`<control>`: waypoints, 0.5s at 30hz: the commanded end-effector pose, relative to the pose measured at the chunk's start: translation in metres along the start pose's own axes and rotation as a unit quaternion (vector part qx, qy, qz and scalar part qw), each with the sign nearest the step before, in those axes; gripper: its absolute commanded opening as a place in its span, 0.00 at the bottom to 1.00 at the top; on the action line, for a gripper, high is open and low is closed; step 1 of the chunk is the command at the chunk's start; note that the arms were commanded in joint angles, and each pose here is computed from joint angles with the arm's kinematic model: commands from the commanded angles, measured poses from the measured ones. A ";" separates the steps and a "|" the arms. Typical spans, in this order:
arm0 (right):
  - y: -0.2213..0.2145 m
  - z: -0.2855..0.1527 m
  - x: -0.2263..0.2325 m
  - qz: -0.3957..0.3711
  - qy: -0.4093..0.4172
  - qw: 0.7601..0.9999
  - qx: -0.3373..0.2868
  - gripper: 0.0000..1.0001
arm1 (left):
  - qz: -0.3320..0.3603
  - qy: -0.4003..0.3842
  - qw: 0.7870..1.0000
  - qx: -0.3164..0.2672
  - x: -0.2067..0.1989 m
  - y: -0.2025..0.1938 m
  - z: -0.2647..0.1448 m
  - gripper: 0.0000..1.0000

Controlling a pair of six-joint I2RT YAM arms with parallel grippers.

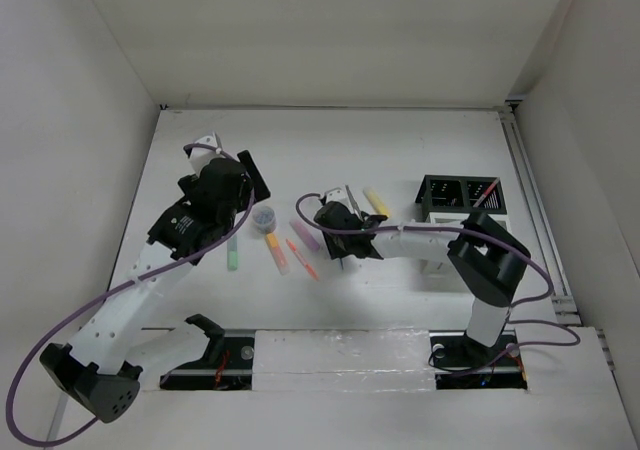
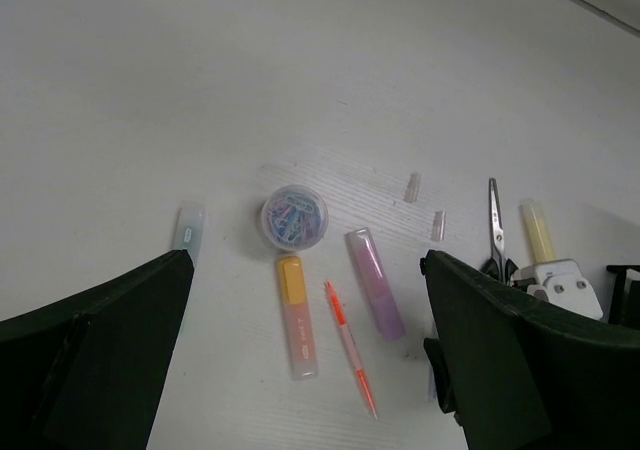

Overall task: Sort the stationery into containers
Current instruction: Pick up the pen from the center of the board.

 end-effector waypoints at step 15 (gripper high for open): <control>-0.007 0.025 0.002 0.028 0.007 0.999 0.025 0.08 | -0.001 -0.022 1.000 -0.012 -0.004 0.007 -0.005 1.00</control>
Point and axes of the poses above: each gripper's point midway between its finger pads, its own z axis out along the fingers, its own x axis along the line the jaws close on, y = z × x, the point moved 1 cm from there along -z, back along the fingers, and after that the axes turned 13 degrees about -z, right-handed, at the moved point
